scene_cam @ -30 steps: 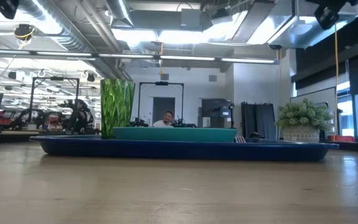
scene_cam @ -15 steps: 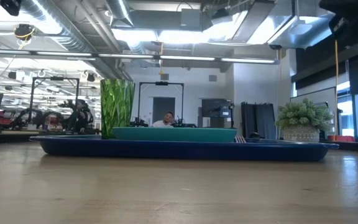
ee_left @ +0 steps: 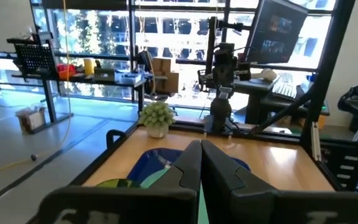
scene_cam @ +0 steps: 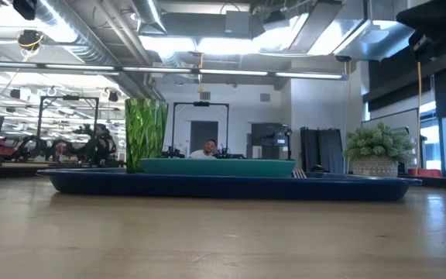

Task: Pick and place plate/cup/fork/spoon on tray
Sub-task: Return to Home Position

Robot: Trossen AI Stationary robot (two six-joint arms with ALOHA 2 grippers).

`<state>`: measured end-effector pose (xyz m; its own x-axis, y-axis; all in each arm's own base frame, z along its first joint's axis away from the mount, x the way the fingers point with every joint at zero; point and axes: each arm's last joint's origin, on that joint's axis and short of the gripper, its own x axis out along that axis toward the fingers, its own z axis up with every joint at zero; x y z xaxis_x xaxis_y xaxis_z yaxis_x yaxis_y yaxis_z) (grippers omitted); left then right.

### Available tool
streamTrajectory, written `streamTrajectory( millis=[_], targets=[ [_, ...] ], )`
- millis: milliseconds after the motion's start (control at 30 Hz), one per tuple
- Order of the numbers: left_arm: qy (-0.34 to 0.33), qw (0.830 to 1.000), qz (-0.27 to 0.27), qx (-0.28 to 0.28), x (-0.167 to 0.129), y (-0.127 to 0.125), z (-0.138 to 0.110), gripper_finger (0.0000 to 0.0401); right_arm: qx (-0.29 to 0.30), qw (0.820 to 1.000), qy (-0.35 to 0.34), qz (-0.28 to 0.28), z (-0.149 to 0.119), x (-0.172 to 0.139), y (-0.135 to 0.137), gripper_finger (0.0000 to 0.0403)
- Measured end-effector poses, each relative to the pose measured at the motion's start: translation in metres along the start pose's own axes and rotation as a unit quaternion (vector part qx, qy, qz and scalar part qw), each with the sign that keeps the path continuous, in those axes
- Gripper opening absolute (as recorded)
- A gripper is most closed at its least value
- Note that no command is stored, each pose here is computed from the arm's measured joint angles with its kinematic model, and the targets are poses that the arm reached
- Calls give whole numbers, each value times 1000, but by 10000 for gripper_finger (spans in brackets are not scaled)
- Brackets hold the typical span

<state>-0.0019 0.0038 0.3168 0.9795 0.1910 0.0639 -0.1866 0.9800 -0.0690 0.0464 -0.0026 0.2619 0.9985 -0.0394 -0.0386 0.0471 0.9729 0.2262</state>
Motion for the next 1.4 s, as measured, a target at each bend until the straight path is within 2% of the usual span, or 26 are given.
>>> streamTrajectory(
  millis=[200, 433, 633, 800, 1033, 1400],
  targets=[
    [-14, 1000, -1, 7, 25, -2, -21, 0, -11, 999, -39, 9, -12, 16, -4, 5],
    [-28, 1000, -2, 5, 58, -4, -64, 0, -13, 998, -57, 14, -41, 37, -11, 5],
    [-6, 1000, -6, -8, 73, -4, -97, 0, -1, 999, -35, 13, -67, 47, -17, 5],
    [16, 999, -43, -9, 77, -6, -112, 0, -1, 1000, -9, 15, -87, 53, -22, 5],
    [43, 998, -49, 26, 81, -6, -132, 0, -52, 998, -18, 27, -88, 54, -21, 5],
    [60, 994, -76, 57, 85, -7, -153, 0, -65, 997, 13, 26, -92, 58, -22, 5]
  ],
)
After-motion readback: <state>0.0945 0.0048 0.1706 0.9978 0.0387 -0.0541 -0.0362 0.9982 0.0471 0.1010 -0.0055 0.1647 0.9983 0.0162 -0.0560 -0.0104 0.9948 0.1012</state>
